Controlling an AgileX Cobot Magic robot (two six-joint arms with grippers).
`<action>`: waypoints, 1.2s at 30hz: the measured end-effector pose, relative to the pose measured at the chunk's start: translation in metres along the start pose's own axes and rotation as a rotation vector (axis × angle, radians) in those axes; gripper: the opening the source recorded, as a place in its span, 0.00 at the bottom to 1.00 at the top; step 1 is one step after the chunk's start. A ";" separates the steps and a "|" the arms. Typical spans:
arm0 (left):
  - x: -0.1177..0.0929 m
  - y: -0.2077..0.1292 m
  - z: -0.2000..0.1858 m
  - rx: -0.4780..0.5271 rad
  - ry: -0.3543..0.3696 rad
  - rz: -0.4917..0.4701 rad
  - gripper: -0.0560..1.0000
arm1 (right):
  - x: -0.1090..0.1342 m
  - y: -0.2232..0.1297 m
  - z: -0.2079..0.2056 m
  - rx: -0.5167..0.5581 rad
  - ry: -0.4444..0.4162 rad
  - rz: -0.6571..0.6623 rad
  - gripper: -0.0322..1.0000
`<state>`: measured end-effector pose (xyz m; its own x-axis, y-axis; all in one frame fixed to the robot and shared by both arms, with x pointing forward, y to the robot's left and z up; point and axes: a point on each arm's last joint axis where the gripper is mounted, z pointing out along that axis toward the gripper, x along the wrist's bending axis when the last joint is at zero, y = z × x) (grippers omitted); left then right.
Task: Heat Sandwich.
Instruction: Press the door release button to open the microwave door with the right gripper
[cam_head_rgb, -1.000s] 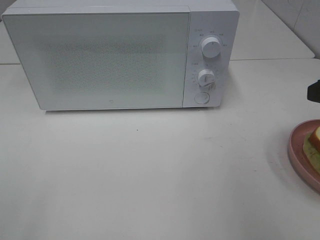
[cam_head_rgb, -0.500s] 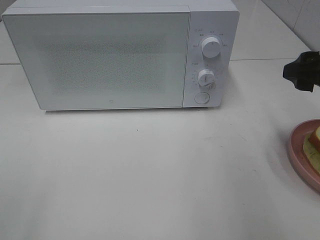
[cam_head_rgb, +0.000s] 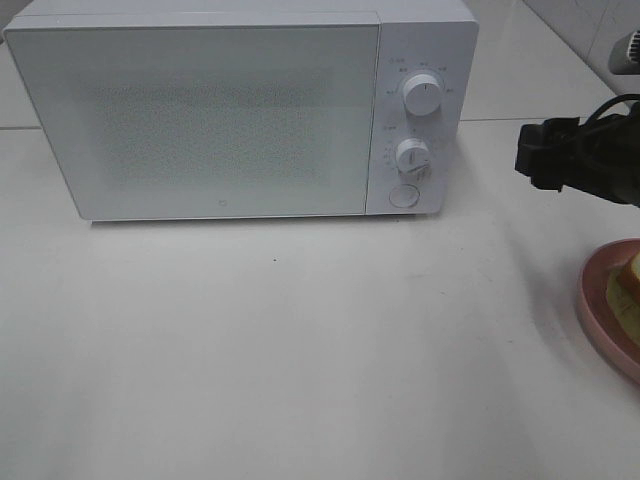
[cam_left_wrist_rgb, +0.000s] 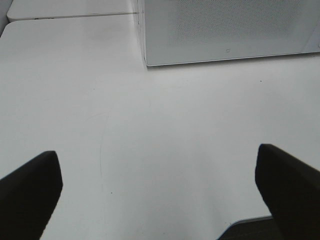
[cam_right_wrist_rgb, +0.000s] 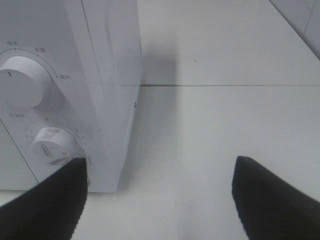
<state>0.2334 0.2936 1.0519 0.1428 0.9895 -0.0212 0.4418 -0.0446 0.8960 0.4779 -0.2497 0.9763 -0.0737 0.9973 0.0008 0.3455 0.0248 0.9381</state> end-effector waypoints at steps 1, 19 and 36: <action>0.000 0.000 0.000 0.000 0.000 0.000 0.99 | 0.000 0.000 0.000 0.000 0.000 0.000 0.78; 0.000 0.000 0.000 0.000 0.000 0.000 0.99 | 0.056 -0.033 0.022 -0.129 0.010 -0.079 0.78; 0.000 0.000 0.000 0.000 0.000 0.000 0.99 | 0.090 -0.056 0.031 -0.137 -0.005 -0.094 0.78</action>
<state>0.2334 0.2936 1.0519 0.1428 0.9895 -0.0212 0.4418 -0.0446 0.8960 0.4810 -0.1590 0.9131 -0.0949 0.9913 -0.0910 0.2061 0.1091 0.9724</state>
